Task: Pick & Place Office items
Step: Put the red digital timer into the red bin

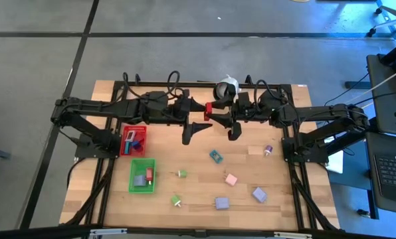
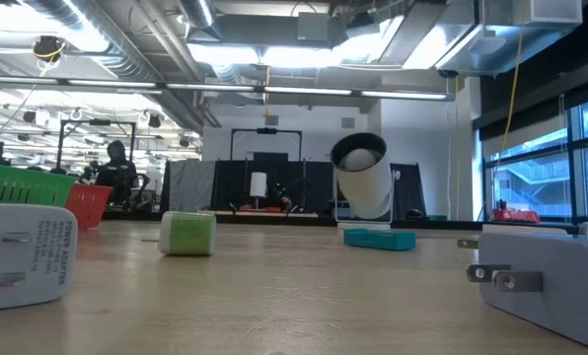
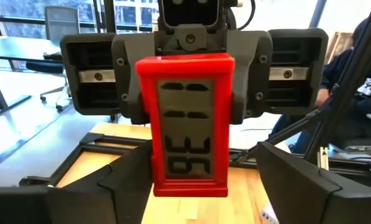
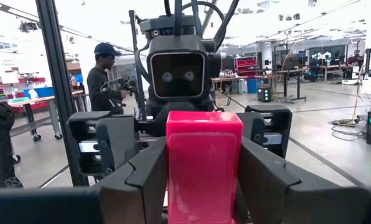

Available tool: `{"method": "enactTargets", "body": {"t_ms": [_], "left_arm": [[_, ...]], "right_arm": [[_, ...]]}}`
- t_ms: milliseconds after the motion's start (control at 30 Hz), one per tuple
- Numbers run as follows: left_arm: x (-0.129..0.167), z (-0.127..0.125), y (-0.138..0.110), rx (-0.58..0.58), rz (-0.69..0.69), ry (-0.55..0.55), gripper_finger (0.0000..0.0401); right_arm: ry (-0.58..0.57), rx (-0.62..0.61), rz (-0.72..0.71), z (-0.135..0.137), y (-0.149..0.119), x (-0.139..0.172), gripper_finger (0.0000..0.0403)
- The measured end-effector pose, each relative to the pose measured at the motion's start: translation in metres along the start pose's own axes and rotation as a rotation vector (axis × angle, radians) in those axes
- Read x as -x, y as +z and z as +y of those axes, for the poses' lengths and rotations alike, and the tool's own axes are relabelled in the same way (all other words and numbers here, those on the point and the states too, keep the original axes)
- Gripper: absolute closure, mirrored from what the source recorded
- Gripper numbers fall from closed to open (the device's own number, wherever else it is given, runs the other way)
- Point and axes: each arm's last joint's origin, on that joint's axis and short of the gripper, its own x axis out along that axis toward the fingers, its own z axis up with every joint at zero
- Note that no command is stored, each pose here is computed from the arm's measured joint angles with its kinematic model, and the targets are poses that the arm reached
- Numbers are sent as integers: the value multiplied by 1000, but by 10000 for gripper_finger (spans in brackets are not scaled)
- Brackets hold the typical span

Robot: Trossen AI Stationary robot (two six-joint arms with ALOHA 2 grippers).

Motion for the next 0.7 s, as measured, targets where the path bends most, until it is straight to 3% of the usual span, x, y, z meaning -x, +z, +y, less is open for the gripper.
{"method": "enactTargets", "body": {"t_ms": [367,700], "left_arm": [[-1,0,-1,-14,4,-24,243],[-1,2,0,-6,7,-37,236]], "right_arm": [[8,4,0,1,0,0,234],[3,-7,8,0,0,0,220]]}}
